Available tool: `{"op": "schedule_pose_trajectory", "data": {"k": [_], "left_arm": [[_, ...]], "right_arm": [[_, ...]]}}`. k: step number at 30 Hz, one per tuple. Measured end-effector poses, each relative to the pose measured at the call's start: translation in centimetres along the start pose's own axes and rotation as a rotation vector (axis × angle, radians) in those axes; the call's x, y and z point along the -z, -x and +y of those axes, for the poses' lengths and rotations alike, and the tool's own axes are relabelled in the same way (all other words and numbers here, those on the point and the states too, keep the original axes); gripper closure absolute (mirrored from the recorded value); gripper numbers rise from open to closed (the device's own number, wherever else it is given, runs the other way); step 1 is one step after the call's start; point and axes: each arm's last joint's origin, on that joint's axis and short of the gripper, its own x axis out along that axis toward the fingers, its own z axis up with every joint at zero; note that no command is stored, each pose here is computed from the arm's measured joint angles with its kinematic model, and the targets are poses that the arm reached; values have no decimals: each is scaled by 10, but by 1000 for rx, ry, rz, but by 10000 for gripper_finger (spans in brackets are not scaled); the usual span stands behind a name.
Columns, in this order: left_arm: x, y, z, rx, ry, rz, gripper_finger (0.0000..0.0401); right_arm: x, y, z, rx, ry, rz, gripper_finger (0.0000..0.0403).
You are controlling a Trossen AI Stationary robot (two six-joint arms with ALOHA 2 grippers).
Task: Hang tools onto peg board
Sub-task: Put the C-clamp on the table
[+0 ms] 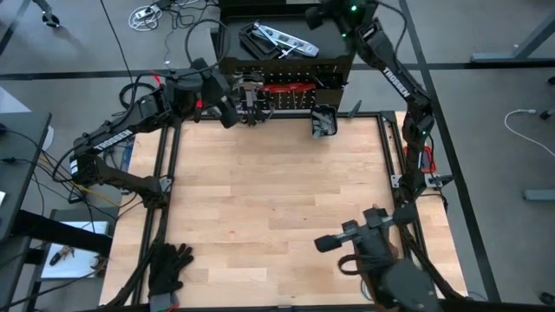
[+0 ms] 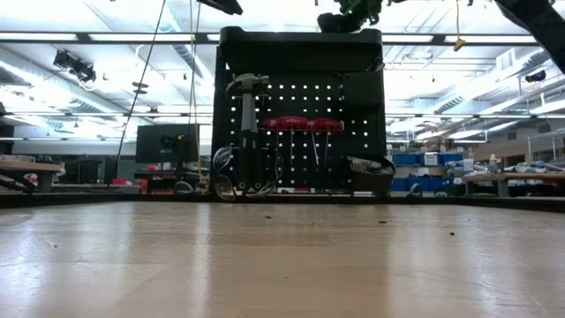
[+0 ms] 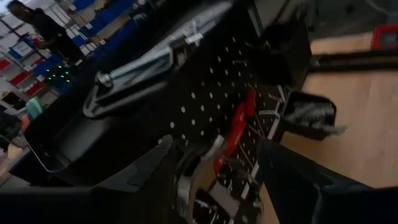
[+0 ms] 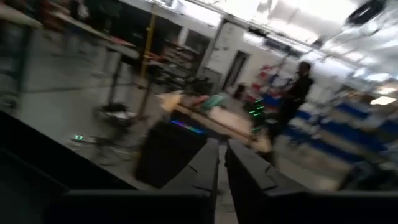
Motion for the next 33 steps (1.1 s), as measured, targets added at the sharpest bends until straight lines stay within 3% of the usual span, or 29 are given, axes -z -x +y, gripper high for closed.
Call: {"op": "schedule_pose_trajectory", "data": {"k": [6,10,15,23,28,33], "left_arm": [[-6,-8,-2,-16,44,-47,178],[-4,-11,-5,-1,39,-30,178],[-4,-12,-9,12,31,-25,178],[-3,-14,-10,16,5,-11,178],[-2,-17,-16,146,-48,-33,178],[0,-33,-25,175,-120,-24,178]], "right_arm": [[8,-3,29,110,222,99,394],[18,-12,44,212,393,170,392],[21,-13,53,168,489,185,382],[19,-5,61,-89,344,133,395],[17,-1,55,-236,201,100,393],[19,-3,52,-314,115,88,394]]}}
